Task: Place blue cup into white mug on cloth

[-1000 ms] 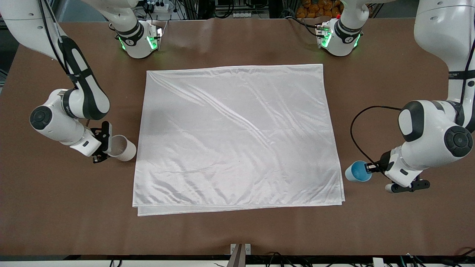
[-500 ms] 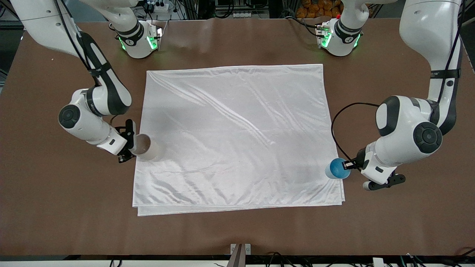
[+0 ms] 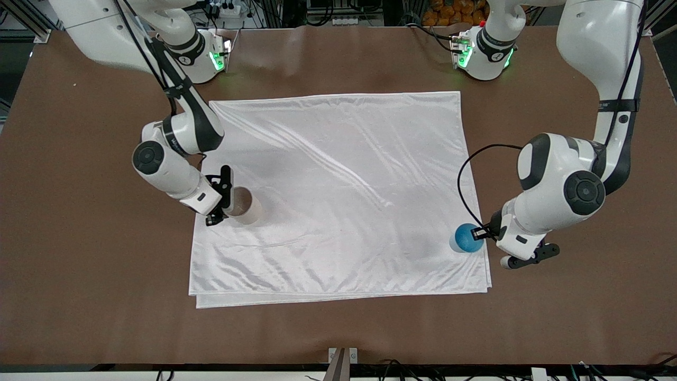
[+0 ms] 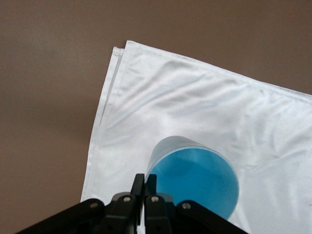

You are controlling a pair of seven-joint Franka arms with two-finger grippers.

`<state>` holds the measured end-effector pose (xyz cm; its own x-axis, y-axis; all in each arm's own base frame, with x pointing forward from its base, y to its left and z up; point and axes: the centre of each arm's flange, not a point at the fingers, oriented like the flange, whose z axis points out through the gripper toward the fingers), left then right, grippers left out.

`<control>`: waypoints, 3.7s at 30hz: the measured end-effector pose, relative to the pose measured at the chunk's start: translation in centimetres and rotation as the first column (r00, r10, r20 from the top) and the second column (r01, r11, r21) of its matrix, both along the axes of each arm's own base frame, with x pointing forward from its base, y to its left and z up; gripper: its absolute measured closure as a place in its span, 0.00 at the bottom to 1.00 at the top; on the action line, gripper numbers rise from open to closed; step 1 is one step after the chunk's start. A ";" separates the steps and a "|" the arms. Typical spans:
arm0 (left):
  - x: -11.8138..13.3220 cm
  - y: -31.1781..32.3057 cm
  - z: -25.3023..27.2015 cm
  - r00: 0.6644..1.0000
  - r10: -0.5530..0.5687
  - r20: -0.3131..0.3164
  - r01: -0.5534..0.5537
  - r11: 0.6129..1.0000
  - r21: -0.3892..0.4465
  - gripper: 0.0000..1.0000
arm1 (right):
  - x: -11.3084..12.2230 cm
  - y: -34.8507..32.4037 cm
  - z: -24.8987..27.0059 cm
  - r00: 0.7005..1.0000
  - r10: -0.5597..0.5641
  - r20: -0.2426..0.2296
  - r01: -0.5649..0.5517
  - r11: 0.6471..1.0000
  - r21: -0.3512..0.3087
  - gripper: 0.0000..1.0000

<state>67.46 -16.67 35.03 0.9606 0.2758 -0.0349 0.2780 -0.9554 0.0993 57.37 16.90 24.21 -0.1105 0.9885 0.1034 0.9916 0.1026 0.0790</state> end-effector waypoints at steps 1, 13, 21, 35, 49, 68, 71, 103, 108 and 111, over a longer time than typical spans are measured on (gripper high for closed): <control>-0.1 -0.3 0.0 1.000 0.004 -0.001 -0.004 1.000 0.000 0.96 | -0.2 0.8 0.1 1.000 -0.010 -0.001 0.010 1.000 0.002 0.81; -1.7 -5.5 0.0 0.999 0.038 -0.017 -0.038 0.999 0.002 0.96 | -2.8 8.2 0.6 0.997 -0.081 -0.016 0.081 0.997 0.013 0.81; -3.2 -9.2 -0.1 0.996 0.078 -0.042 -0.078 0.997 0.011 0.96 | -4.3 12.4 1.4 0.992 -0.124 -0.007 0.123 0.992 -0.030 0.81; -6.1 -14.4 1.1 0.985 0.159 -0.068 -0.157 0.987 0.033 0.96 | -6.5 19.7 0.6 0.986 -0.163 -0.022 0.162 0.985 -0.062 0.81; -7.1 -16.9 2.0 0.957 0.282 -0.065 -0.280 0.959 0.034 0.96 | -7.9 23.2 -2.6 0.985 -0.173 -0.028 0.169 0.981 -0.093 0.81; -11.5 -23.7 1.2 0.991 0.135 -0.011 -0.133 0.985 0.108 0.96 | -7.9 25.9 -3.9 0.989 -0.146 -0.028 0.143 0.986 -0.089 0.81; -12.1 -24.5 1.1 0.996 0.084 -0.007 -0.083 0.990 0.113 0.96 | -7.8 25.9 -3.9 0.988 -0.155 -0.026 0.152 0.984 -0.088 0.73; -14.9 -29.2 2.0 1.000 0.008 0.009 -0.008 0.995 0.097 0.96 | -3.4 20.6 8.0 0.972 -0.234 0.007 0.231 0.956 -0.183 0.03; -15.5 -30.5 1.7 1.000 0.022 0.009 -0.022 0.995 0.095 0.96 | -1.9 17.9 10.9 0.960 -0.279 0.034 0.281 0.945 -0.167 0.03; -16.1 -31.4 1.2 1.000 0.025 0.005 -0.025 0.995 0.097 0.96 | -1.2 15.9 12.6 0.950 -0.311 0.039 0.313 0.934 -0.171 0.03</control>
<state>51.33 -48.03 36.27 0.9535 0.3014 -0.0031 0.3015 -0.9534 0.0078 56.19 32.83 36.78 0.2061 0.9759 -0.0719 0.9751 -0.1986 0.0986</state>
